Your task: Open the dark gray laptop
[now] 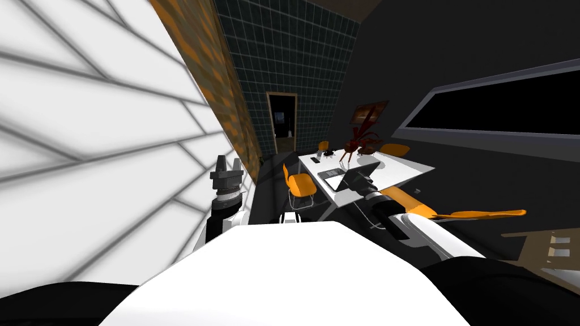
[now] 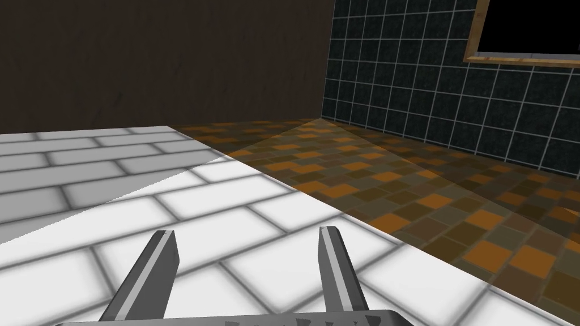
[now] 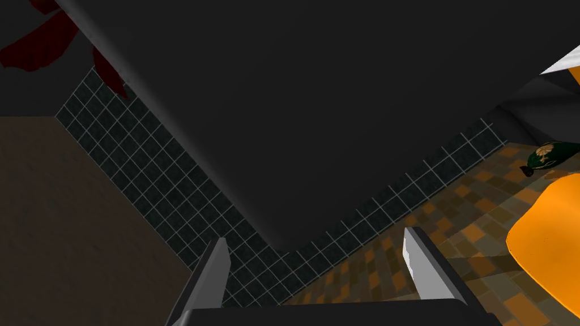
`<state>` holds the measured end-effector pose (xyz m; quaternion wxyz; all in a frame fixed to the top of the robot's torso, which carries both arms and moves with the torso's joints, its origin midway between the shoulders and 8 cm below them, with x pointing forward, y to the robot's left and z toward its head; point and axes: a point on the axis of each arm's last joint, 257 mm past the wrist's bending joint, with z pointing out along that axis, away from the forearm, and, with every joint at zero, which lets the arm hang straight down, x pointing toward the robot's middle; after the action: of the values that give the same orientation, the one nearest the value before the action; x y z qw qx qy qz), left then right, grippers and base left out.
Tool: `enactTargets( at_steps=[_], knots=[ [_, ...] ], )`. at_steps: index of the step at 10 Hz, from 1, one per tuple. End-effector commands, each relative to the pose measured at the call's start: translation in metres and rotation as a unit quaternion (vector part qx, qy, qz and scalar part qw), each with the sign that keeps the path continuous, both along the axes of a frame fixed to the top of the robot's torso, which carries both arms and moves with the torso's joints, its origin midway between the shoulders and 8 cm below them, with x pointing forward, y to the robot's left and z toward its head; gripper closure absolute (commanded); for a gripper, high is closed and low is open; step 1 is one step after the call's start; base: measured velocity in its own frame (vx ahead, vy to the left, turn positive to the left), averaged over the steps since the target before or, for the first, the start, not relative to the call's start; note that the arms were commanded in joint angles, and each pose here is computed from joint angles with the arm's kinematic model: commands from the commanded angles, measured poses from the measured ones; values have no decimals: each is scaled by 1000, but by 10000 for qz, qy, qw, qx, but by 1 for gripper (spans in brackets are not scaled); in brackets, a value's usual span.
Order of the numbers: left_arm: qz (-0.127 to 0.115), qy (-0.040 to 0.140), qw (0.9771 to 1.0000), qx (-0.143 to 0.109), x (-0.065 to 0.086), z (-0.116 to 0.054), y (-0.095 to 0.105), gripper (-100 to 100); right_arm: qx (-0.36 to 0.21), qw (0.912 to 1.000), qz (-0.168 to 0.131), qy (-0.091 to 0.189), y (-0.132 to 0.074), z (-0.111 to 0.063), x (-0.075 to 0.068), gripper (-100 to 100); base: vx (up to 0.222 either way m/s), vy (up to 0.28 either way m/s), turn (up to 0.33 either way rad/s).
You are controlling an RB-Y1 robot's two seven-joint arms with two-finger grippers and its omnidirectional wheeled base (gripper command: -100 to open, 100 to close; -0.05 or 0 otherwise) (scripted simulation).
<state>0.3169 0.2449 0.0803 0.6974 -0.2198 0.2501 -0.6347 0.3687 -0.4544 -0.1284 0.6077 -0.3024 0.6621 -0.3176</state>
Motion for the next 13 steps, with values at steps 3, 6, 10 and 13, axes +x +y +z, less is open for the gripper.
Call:
enactTargets(
  at_steps=[3,6,10,13],
  knots=[
    [0,0,10000,0,0,0,0,0,-286,9979,-587,43,-54,7,-9,-100,54,121,-11],
    [0,0,10000,0,0,0,0,0,-477,9942,-967,58,-88,15,-19,-100,52,134,-18],
    [-1,-1,10000,2,0,0,0,0,-558,9909,-1222,-6,-114,14,-2,-100,-58,1,199],
    [0,0,10000,1,0,0,0,0,-548,9875,-1476,52,-141,5,-3,-100,-90,-22,18]
  ],
)
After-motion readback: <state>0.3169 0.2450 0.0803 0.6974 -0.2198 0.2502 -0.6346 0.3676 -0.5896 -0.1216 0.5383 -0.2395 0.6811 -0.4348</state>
